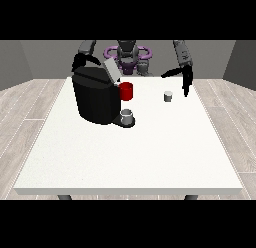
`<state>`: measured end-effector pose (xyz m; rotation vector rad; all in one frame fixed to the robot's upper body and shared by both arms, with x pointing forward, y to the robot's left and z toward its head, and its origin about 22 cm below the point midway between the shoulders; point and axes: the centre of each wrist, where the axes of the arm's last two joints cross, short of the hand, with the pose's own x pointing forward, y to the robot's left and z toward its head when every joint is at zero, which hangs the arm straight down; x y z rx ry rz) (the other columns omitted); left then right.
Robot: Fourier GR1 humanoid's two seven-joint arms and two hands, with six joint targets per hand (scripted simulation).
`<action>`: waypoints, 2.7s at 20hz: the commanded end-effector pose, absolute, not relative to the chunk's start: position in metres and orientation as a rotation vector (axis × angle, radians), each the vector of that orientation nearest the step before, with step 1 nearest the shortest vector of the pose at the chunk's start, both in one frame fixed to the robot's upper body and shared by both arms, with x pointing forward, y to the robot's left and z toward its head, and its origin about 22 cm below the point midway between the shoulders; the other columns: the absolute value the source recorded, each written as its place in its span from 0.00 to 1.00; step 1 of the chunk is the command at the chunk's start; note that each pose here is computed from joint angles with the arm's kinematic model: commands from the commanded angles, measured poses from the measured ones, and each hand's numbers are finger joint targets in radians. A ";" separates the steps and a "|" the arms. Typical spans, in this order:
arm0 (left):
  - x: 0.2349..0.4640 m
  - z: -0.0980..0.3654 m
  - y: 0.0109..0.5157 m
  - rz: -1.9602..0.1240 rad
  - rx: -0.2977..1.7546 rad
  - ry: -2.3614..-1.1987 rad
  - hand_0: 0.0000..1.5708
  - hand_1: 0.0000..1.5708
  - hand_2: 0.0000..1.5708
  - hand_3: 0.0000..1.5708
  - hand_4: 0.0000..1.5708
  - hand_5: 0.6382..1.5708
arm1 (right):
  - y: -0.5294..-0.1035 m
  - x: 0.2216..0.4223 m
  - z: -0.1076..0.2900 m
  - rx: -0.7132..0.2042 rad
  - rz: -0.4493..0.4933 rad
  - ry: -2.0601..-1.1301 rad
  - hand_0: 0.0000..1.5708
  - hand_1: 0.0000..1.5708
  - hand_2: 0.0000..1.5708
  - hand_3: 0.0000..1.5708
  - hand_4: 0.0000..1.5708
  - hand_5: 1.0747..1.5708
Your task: Insert the coffee pod into the coffee machine and close the lid
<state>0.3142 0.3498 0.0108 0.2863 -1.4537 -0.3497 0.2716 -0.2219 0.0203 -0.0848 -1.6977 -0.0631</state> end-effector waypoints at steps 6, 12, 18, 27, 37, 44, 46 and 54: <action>0.324 -0.013 0.337 -0.493 0.352 -1.359 0.00 0.00 0.13 0.00 0.00 1.00 | -0.233 0.281 0.000 -0.132 -0.080 -1.623 0.00 0.00 0.00 0.00 0.27 1.00; 0.328 -0.022 0.346 -0.513 0.399 -1.306 0.41 0.41 0.46 0.22 0.00 1.00 | -0.236 0.290 0.010 -0.164 -0.037 -1.626 0.00 0.00 0.00 0.00 0.23 1.00; 0.338 -0.011 0.353 -0.650 0.473 -1.254 0.40 0.40 0.48 0.31 0.00 1.00 | -0.227 0.287 -0.002 -0.122 -0.060 -1.590 0.00 0.00 0.00 0.00 0.28 1.00; 0.333 -0.037 0.348 -0.725 0.599 -1.280 0.44 0.44 0.53 0.38 0.00 1.00 | -0.237 0.286 0.008 -0.143 -0.028 -1.600 0.00 0.00 0.00 0.00 0.31 1.00; 0.340 -0.046 0.322 -0.818 0.680 -1.319 0.63 0.63 0.70 0.55 0.18 1.00 | -0.217 0.284 -0.016 -0.118 -0.101 -1.590 0.00 0.00 0.00 0.00 0.34 1.00; 0.343 -0.030 0.358 -0.867 0.703 -1.324 0.78 0.78 0.86 0.83 0.30 1.00 | -0.237 0.295 0.010 -0.135 -0.106 -1.599 0.00 0.00 0.00 0.00 0.27 1.00; 0.357 -0.022 0.333 -0.877 0.687 -1.374 0.84 0.84 0.91 0.90 0.35 1.00 | -0.252 0.298 0.001 -0.108 -0.132 -1.620 0.00 0.00 0.00 0.00 0.27 1.00; 0.393 0.032 0.295 -0.999 0.566 -1.486 0.84 0.84 0.88 0.86 0.37 1.00 | -0.249 0.297 -0.029 -0.148 -0.154 -1.532 0.00 0.00 0.00 0.00 0.30 1.00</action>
